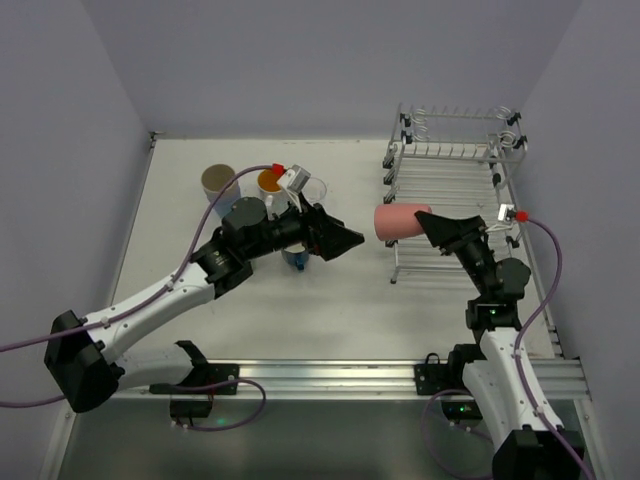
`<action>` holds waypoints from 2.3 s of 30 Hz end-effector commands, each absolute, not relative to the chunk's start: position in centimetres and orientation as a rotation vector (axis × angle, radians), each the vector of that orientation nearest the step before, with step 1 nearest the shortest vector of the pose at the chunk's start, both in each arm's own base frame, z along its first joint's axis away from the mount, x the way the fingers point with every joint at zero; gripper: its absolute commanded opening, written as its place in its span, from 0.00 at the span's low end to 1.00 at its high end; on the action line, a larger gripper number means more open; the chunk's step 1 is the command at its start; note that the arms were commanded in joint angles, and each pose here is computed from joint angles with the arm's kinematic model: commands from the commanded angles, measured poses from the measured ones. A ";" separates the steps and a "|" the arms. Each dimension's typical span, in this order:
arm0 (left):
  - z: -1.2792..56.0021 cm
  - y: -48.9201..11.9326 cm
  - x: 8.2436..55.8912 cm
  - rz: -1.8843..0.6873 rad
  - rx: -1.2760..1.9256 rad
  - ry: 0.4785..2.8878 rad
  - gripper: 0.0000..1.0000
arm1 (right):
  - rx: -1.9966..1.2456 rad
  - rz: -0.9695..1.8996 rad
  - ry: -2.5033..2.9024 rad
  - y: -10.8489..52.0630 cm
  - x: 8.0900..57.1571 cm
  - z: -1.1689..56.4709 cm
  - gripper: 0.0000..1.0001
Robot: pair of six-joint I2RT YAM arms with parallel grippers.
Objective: Unload the cups from the dish rack
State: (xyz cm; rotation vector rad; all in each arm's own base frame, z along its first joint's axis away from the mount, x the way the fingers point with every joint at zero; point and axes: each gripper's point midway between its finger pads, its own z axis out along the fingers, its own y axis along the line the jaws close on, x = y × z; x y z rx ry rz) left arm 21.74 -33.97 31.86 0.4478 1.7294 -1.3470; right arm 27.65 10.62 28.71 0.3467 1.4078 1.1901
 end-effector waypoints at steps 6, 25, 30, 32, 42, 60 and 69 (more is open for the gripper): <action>33.3 -36.5 21.1 -1.654 0.342 1.666 0.99 | 0.148 1.502 1.256 14.6 22.0 34.0 0.47; 34.3 -37.0 20.3 -1.747 0.367 1.587 0.00 | 0.154 1.573 1.325 17.5 22.9 31.9 0.49; 34.4 -35.4 23.2 -1.420 0.355 1.664 0.00 | 0.134 1.556 1.377 18.0 23.0 31.0 0.85; 34.4 -33.4 25.2 -1.196 0.327 1.724 0.00 | 0.132 1.525 1.430 18.1 23.2 30.1 0.98; 30.3 -18.1 26.1 -0.280 0.184 2.110 0.00 | 0.039 1.360 1.546 17.7 22.1 28.2 0.99; 21.7 -11.4 27.5 -0.094 0.112 2.415 0.00 | 0.008 1.342 1.639 18.0 21.3 24.6 0.99; 18.6 -12.4 27.9 -0.103 0.158 2.489 0.00 | 0.000 1.341 1.648 18.0 21.2 24.3 0.99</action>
